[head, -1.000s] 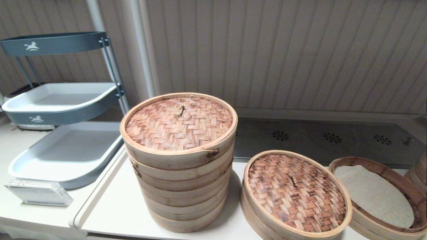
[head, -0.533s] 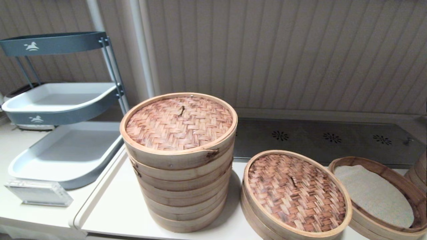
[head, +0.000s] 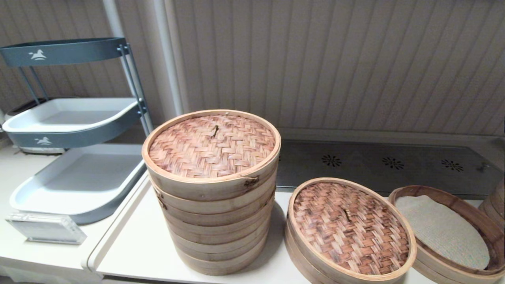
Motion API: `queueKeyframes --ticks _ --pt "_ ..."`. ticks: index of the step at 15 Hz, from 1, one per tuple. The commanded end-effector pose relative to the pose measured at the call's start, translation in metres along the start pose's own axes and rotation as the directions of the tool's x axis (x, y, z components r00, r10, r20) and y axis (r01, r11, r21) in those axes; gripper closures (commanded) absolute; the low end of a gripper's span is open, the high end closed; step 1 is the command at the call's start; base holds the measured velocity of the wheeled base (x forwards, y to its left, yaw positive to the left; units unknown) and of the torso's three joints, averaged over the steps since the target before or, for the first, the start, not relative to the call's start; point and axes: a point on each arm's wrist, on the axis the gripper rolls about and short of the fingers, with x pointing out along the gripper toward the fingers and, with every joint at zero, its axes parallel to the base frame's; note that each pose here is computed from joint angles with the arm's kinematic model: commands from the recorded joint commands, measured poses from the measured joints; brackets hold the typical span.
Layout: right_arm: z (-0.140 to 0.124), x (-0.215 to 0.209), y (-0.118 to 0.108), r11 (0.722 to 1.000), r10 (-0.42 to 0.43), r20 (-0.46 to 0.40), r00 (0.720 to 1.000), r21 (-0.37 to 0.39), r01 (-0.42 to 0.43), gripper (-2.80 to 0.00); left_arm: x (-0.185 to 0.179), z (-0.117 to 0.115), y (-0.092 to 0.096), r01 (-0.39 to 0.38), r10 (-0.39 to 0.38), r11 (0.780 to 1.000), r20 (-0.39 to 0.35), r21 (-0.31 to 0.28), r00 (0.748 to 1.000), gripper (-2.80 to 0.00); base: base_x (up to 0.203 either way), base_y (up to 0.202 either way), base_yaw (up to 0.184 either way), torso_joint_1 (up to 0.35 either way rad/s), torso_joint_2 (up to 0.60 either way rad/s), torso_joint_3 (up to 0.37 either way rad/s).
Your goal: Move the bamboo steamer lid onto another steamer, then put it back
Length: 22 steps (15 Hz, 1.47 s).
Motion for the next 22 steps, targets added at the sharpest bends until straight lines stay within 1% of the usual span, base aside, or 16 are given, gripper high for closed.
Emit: queueKeyframes --ticks 1,8,11,22 --pt "-0.0116 -0.0061 0.0017 1.0 0.011 0.041 0.999 -0.001 -0.011 0.0 0.0014 -0.0069 0.0 -0.001 0.001 1.0 -0.023 0.0 1.0 0.0 0.0 0.0 0.0 0.0 0.0 0.0" --pt "-0.0118 -0.006 0.0017 0.999 0.012 0.046 0.999 0.039 -0.014 0.0 0.0014 -0.0069 0.0 0.001 -0.001 1.0 -0.023 0.0 1.0 0.0 0.0 0.0 0.0 0.0 0.0 0.0" --pt "-0.012 -0.006 0.0017 0.997 0.011 0.044 0.999 0.081 -0.015 0.0 0.0014 -0.0069 0.0 0.001 -0.001 1.0 -0.023 0.0 1.0 0.0 0.0 0.0 0.0 0.0 0.0 0.0" --pt "-0.0119 -0.0059 0.0017 0.997 0.011 0.043 0.999 0.081 -0.015 0.0 0.0014 -0.0069 0.0 0.001 -0.001 1.0 -0.023 0.0 1.0 0.0 0.0 0.0 0.0 0.0 0.0 0.0"
